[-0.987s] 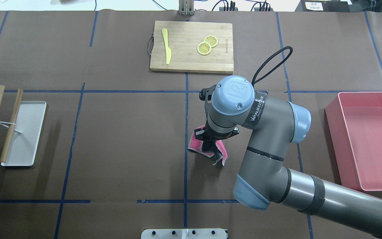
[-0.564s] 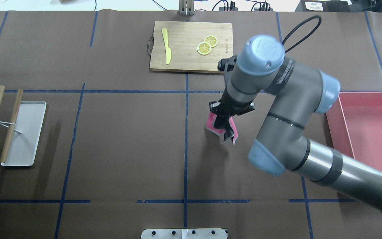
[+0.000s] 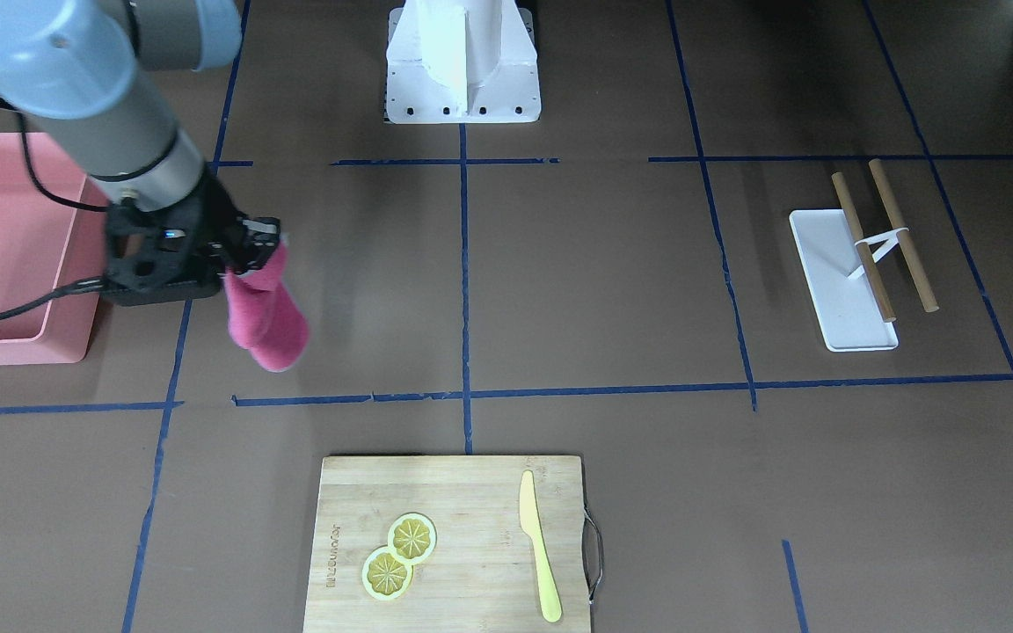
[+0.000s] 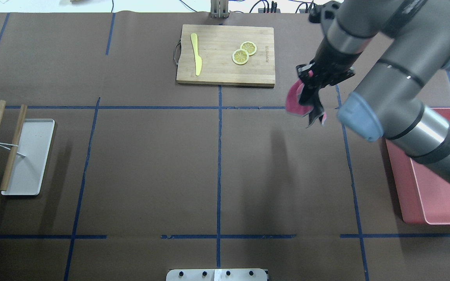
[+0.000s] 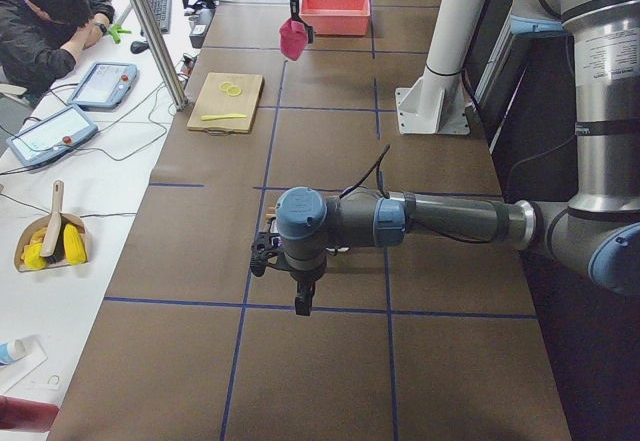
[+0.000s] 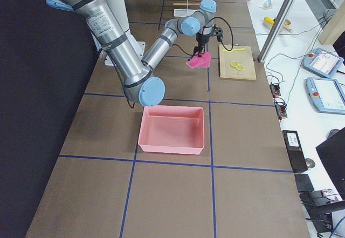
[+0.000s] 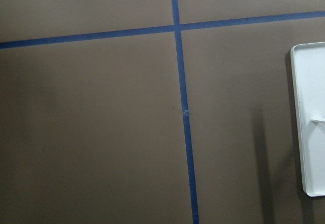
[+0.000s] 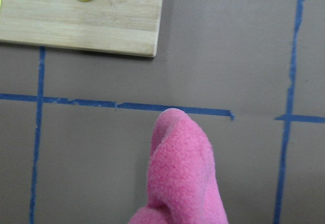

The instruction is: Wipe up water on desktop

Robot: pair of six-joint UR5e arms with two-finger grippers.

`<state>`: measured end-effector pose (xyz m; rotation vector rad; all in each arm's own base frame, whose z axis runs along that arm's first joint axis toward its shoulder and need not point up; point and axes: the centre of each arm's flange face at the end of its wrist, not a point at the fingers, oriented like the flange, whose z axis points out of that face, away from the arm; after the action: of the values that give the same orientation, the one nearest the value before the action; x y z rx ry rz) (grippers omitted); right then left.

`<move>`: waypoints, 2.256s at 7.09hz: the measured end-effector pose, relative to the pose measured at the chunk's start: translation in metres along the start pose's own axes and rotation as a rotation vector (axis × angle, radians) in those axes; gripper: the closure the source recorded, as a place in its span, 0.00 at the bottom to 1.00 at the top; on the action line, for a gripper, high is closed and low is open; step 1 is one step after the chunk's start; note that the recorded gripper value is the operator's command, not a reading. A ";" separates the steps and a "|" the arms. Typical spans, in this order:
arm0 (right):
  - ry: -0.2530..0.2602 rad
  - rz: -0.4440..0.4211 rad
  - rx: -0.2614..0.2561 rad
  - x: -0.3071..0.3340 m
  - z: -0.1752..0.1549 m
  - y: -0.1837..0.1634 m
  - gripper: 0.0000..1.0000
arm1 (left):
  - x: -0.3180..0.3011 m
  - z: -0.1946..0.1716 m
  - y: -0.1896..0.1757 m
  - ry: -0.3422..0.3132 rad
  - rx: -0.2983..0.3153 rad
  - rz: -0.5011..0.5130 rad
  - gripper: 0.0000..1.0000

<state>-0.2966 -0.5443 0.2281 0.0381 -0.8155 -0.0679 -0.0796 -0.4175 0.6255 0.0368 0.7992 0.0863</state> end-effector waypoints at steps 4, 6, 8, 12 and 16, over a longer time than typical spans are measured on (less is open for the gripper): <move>0.093 -0.175 -0.020 0.209 -0.036 0.043 1.00 | 0.002 -0.002 -0.001 0.002 0.006 0.006 0.00; 0.117 -0.226 -0.065 0.296 -0.023 0.103 0.97 | 0.004 -0.004 -0.002 0.001 0.011 0.011 0.00; 0.119 -0.209 -0.057 0.329 -0.011 0.141 0.00 | 0.006 -0.006 -0.002 0.001 0.014 0.014 0.00; 0.116 -0.183 -0.037 0.333 -0.009 0.146 0.00 | 0.005 -0.005 -0.003 0.002 0.012 0.013 0.00; 0.118 -0.167 -0.057 0.349 -0.002 0.145 0.00 | 0.002 -0.003 -0.002 0.002 0.007 0.007 0.00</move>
<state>-0.0506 -0.4254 0.4888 0.0554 -0.6910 -0.2444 -0.0797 -0.4195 0.6217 0.0464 0.8014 0.0901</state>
